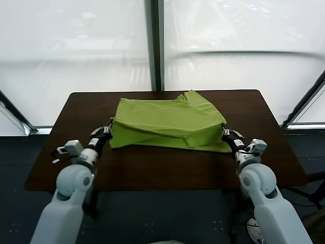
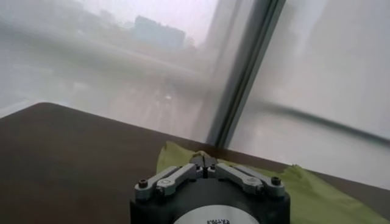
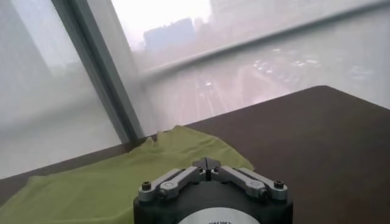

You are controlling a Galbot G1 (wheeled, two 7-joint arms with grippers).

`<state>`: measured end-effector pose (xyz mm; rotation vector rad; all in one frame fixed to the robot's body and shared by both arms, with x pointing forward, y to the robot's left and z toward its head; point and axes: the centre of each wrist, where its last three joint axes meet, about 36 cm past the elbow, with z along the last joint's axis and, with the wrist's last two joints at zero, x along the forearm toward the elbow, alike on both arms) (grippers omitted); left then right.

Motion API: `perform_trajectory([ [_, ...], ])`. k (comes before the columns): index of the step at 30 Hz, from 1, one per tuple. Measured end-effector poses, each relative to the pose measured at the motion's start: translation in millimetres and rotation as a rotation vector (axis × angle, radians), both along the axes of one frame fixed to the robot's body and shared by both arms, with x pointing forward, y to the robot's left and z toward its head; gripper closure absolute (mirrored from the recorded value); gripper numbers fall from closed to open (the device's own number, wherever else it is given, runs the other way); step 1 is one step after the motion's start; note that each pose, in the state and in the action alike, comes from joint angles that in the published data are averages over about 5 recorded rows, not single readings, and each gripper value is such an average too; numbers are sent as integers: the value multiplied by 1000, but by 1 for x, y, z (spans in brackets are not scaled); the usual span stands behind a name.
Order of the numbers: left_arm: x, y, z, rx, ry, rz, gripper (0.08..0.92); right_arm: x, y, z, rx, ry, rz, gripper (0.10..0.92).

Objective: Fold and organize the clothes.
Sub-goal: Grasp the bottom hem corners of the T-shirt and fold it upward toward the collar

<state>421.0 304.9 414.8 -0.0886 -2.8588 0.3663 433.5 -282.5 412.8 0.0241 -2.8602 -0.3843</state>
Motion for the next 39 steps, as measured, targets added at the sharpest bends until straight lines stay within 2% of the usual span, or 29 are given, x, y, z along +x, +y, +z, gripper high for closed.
perform_trajectory([
  [12,25,12,-14,65,42,-31,850,18,3,-25,-26,28,-4,870],
  [15,30,12,-17,73,49,-34,850,19,5,-27,-23,27,-3,759],
  [19,34,12,-19,97,42,-30,827,17,4,-28,-28,7,16,503],
  [23,31,13,-20,146,34,-18,641,9,-1,-25,-61,-19,49,261],
  [26,27,14,-18,165,50,-7,471,0,-7,-20,-97,-26,82,145],
  [29,21,17,-15,168,67,1,285,-12,-16,-13,-125,-12,115,119],
  [32,10,16,-13,160,86,4,144,-25,-25,-4,-161,15,141,116],
  [35,-5,9,-13,149,99,-4,99,-38,-35,4,-205,42,168,115],
  [39,-26,-2,-19,140,116,-19,93,-51,-49,7,-242,83,195,115],
])
